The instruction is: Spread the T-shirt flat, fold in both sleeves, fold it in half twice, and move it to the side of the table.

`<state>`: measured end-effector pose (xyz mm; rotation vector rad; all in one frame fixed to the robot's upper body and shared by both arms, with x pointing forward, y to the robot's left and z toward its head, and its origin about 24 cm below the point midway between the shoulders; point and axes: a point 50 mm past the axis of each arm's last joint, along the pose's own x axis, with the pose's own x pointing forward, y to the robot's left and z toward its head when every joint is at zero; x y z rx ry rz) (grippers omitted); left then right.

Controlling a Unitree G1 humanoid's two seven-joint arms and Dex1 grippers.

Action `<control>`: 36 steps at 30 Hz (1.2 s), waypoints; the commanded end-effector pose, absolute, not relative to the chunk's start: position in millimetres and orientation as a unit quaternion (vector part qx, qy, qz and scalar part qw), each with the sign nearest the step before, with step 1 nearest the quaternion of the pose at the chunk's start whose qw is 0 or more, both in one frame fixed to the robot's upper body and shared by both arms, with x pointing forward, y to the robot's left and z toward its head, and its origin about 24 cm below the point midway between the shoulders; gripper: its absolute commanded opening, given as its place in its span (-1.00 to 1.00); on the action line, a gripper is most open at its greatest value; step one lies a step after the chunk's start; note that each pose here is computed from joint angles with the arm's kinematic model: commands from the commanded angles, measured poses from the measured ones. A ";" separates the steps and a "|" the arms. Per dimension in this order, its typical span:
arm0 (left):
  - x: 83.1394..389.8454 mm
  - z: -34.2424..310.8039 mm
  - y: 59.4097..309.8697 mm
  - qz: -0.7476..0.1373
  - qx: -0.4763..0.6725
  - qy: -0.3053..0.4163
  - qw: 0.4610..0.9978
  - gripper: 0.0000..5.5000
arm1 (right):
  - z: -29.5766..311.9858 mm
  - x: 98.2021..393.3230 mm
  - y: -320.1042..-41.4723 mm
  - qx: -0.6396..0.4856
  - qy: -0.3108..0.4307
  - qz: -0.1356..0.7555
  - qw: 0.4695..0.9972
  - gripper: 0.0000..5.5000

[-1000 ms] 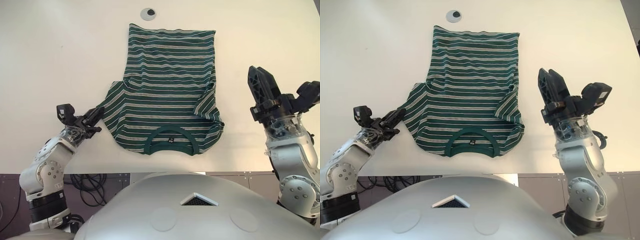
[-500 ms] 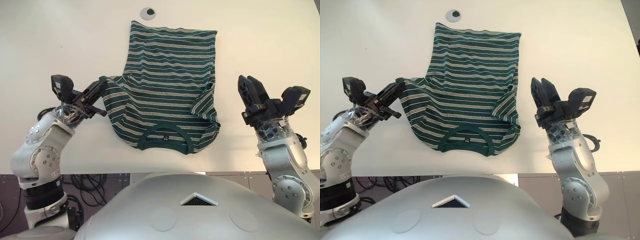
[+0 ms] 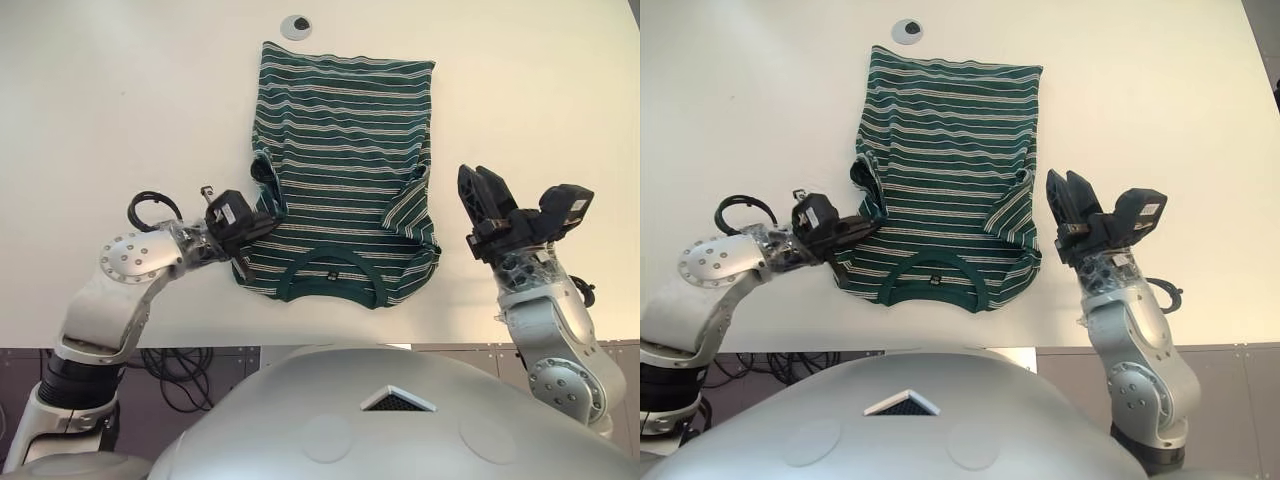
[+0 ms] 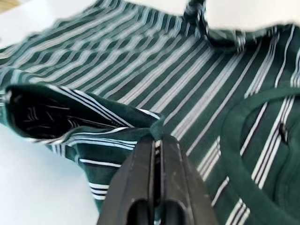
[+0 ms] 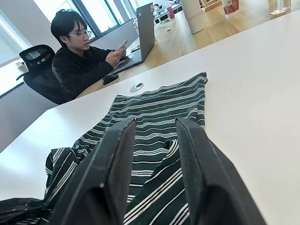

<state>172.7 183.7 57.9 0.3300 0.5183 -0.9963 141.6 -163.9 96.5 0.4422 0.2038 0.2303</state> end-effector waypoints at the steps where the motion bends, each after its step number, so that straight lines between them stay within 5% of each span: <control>1: 179.3 51.2 177.9 -0.487 0.184 0.251 0.816 -0.99 | 93.3 144.8 -162.2 0.213 0.110 0.122 0.963 -0.44; 5: 185.1 48.6 171.2 -0.490 0.192 0.245 0.814 -0.99 | 92.4 144.9 -161.6 0.214 0.112 0.124 0.963 -0.44; 12: 194.8 76.3 178.4 -0.452 0.077 0.179 0.871 -0.62 | 91.5 137.9 -164.1 0.201 0.133 0.144 0.960 -0.44; 17: 187.5 108.3 218.9 -0.442 -0.037 0.133 0.886 -0.34 | 104.9 123.7 -186.0 0.126 0.171 0.166 0.963 -0.44; 22: 174.5 91.7 265.1 -0.425 -0.139 0.290 0.846 -0.06 | 99.3 85.2 -206.1 0.203 0.292 0.183 0.917 -0.44; 26: 140.3 67.6 275.5 -0.401 -0.218 0.397 0.796 0.15 | 81.9 77.2 -215.4 0.281 0.351 0.187 0.874 -0.21; 32: 127.5 42.5 274.4 -0.370 -0.245 0.445 0.778 0.16 | 57.4 66.0 -202.4 0.331 0.418 0.210 0.819 0.16; 36: 128.5 31.2 262.2 -0.359 -0.257 0.438 0.784 0.16 | 48.4 62.2 -197.7 0.342 0.437 0.212 0.804 0.16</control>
